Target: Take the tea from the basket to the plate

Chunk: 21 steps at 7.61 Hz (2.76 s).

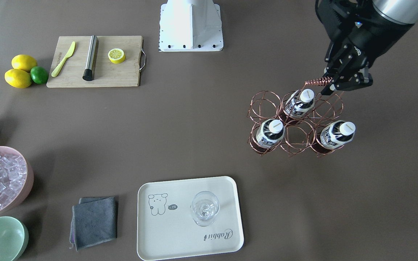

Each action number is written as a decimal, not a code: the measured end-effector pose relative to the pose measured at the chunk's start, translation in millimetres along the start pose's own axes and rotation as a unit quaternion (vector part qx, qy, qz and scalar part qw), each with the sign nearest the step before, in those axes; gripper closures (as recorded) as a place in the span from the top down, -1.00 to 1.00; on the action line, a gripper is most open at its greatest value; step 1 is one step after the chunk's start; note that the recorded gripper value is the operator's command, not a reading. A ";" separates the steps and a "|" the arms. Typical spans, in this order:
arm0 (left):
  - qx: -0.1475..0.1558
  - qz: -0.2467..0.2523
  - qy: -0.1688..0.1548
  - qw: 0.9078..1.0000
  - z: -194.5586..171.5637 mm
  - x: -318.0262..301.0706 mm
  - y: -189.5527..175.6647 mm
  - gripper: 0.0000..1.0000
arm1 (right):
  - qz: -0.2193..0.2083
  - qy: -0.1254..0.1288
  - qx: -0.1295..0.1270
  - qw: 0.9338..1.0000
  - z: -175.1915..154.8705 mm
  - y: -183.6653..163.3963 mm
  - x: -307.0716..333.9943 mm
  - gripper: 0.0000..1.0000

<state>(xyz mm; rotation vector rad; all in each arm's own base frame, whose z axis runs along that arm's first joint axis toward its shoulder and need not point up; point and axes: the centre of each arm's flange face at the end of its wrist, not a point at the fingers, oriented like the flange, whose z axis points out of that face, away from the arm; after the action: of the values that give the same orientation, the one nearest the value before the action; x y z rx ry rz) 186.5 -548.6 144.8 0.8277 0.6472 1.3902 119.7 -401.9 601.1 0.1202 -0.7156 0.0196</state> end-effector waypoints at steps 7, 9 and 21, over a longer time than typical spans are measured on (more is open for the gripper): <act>0.034 -0.045 0.024 0.998 61.8 104.0 -175.9 -1.00 | 0.000 -0.004 -0.002 1.000 2.1 -0.3 -0.5 1.00; 0.033 -0.060 0.026 0.997 76.0 130.4 -203.4 -1.00 | -0.015 -0.005 -0.012 1.000 12.2 -8.8 -11.2 1.00; 0.027 -0.053 0.021 0.998 92.5 157.0 -230.0 -1.00 | -0.282 -0.229 0.243 0.899 23.5 -113.3 -461.7 1.00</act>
<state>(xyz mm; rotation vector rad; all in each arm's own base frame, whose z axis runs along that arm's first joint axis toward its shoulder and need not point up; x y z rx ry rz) 409.4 -401.9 22.7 0.7973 0.7537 1.3006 -237.5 -506.4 304.3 0.8327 -1.1157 -0.4019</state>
